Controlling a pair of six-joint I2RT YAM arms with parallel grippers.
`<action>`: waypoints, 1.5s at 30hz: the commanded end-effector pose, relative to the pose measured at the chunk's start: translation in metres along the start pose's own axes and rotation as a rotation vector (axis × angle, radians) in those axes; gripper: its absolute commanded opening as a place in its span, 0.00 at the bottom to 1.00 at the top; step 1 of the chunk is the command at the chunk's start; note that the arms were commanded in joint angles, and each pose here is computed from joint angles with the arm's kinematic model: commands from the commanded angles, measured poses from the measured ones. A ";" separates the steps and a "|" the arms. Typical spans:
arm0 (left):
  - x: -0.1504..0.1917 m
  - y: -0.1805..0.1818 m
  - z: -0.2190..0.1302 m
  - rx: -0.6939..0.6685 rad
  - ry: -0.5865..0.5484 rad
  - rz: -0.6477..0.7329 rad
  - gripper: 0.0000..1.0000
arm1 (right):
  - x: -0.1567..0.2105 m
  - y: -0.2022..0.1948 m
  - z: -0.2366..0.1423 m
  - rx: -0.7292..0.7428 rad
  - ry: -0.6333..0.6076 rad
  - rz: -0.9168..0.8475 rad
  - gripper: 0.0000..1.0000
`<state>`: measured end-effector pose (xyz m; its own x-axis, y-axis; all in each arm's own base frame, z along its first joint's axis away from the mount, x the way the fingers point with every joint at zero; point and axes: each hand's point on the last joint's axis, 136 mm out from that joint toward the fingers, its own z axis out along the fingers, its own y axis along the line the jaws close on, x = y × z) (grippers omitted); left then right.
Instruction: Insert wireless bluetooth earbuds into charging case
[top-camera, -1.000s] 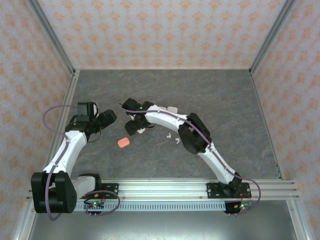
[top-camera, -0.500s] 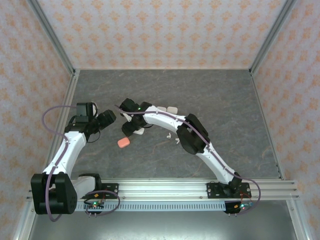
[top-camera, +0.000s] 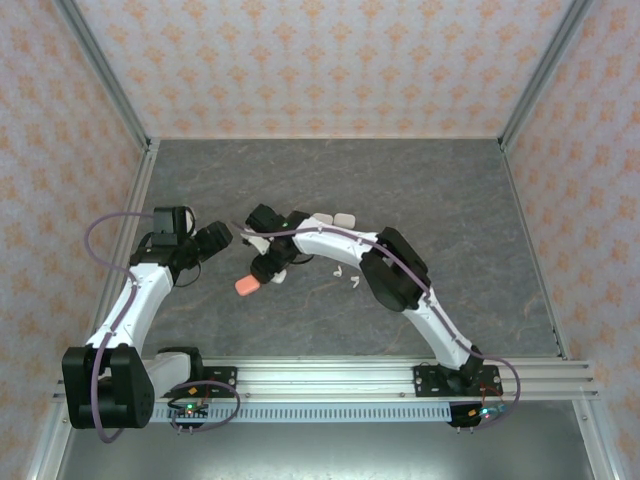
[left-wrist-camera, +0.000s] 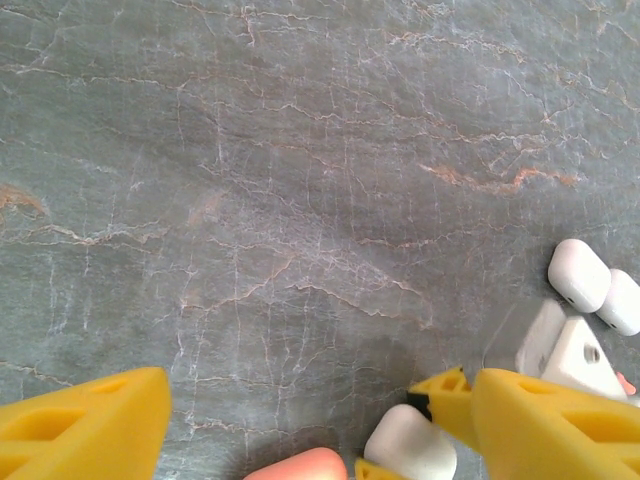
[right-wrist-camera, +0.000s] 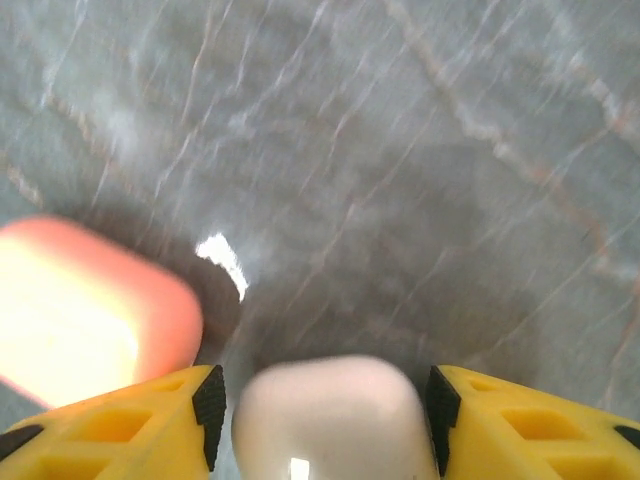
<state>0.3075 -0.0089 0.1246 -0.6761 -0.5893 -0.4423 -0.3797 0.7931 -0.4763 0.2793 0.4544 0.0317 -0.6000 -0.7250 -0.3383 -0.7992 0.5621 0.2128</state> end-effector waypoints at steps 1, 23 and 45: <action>0.004 0.005 -0.001 -0.010 0.006 -0.001 0.79 | 0.000 0.014 -0.028 -0.008 -0.033 -0.042 0.60; 0.005 0.017 -0.006 -0.066 -0.023 -0.001 0.80 | -0.038 -0.068 -0.028 0.399 -0.122 0.334 0.86; 0.005 0.017 -0.006 -0.064 -0.019 -0.003 0.83 | 0.016 -0.044 -0.017 0.337 0.056 0.278 0.89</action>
<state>0.2986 -0.0040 0.1198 -0.6690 -0.5922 -0.4491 -0.4023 0.7966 -0.4512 0.3225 0.4280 0.0260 -0.7992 -0.5123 -0.3143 -0.5383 0.8427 -0.0049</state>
